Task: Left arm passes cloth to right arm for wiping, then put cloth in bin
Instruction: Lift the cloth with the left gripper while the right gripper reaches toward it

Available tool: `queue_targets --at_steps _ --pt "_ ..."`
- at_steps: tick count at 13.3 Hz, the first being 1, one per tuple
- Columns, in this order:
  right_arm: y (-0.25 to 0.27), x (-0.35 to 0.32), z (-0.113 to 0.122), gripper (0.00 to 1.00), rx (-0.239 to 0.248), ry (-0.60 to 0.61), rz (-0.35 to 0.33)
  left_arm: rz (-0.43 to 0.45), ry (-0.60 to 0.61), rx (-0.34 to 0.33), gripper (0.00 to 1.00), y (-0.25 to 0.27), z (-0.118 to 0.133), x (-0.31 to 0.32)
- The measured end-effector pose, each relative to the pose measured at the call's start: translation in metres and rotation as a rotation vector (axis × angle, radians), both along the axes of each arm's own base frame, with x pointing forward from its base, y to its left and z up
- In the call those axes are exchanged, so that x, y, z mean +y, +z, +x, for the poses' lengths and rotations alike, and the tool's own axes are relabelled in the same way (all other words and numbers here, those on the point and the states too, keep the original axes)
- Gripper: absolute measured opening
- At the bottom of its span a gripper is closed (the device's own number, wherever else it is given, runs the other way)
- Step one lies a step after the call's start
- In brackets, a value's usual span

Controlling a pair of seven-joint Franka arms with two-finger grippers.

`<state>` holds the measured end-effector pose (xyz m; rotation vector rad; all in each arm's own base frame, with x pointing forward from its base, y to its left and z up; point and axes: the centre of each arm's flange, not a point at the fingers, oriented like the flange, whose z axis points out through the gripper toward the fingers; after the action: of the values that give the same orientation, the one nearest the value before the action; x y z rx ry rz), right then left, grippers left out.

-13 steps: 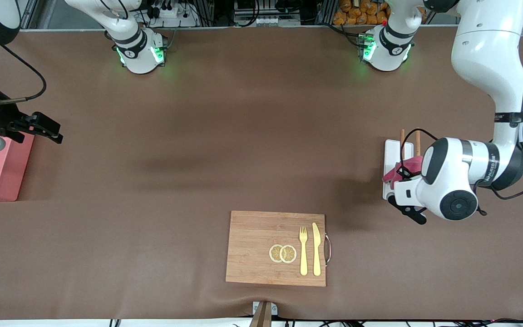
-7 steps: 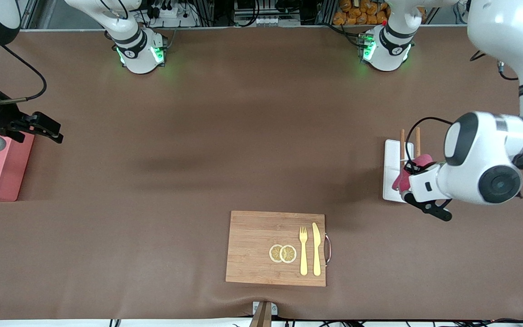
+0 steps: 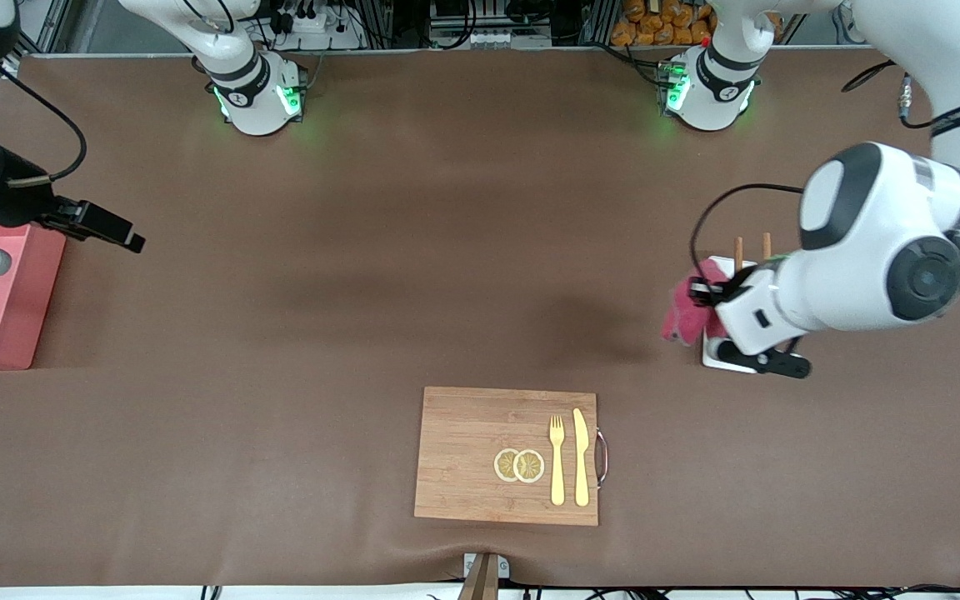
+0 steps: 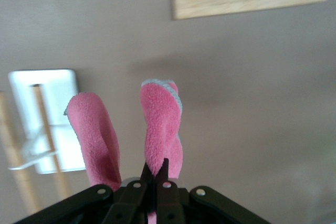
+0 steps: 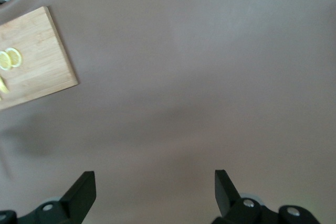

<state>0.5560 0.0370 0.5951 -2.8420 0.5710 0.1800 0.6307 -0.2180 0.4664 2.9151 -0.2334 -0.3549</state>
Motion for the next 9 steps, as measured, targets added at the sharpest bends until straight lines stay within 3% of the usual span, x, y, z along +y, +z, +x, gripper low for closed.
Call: queue_targets --at_steps 5,9 --pt "-0.033 0.06 0.008 1.0 0.301 -0.374 0.191 -0.072 0.123 -0.067 0.04 0.018 -0.038 -0.13" --pt "-0.068 0.112 0.027 1.0 0.513 -0.531 0.298 -0.172 0.232 -0.16 0.04 0.032 -0.075 -0.222"
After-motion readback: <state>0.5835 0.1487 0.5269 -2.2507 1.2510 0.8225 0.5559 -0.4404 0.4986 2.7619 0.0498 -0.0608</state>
